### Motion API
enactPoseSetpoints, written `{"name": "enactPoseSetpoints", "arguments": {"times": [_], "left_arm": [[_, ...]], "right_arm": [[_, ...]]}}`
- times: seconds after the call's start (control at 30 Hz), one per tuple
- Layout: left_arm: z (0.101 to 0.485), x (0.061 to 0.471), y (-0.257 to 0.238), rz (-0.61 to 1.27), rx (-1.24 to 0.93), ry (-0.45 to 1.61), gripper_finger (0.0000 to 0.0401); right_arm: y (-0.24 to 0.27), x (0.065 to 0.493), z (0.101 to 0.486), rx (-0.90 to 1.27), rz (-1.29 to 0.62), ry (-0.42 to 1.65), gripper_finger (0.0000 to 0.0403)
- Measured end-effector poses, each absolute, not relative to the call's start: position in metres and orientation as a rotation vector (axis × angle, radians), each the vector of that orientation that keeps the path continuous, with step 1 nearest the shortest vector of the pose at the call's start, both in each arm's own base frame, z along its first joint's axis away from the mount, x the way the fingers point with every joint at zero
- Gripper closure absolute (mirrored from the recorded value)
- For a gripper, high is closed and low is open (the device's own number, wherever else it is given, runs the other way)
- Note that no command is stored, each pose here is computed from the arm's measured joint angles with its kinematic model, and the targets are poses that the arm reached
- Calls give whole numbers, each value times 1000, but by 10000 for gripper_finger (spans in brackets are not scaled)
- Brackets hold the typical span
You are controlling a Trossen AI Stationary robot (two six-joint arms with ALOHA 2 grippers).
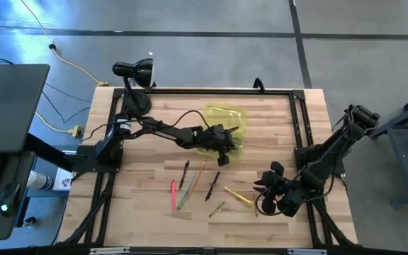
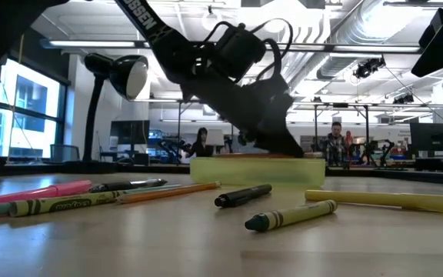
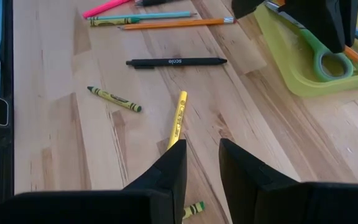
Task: Pick & place school supplies into a supply box
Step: Put the left orange pencil into the yellow supply box
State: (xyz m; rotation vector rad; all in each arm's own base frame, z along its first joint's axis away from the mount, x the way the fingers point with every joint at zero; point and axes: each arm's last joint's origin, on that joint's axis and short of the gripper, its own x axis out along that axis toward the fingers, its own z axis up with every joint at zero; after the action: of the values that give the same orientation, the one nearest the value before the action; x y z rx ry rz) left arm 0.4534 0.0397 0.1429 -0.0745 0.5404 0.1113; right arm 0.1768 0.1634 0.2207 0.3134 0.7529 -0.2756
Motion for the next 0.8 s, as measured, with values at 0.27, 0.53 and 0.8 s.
{"name": "enactPoseSetpoints", "arguments": {"times": [0.27, 0.53, 0.8], "left_arm": [[145, 454, 44, 254, -18, 513, 332], [140, 450, 44, 312, -43, 576, 332], [136, 447, 43, 364, -18, 622, 332]], "right_arm": [[164, 177, 221, 314, -275, 752, 329], [164, 177, 221, 315, -275, 750, 329], [164, 177, 221, 321, -278, 748, 329]]}}
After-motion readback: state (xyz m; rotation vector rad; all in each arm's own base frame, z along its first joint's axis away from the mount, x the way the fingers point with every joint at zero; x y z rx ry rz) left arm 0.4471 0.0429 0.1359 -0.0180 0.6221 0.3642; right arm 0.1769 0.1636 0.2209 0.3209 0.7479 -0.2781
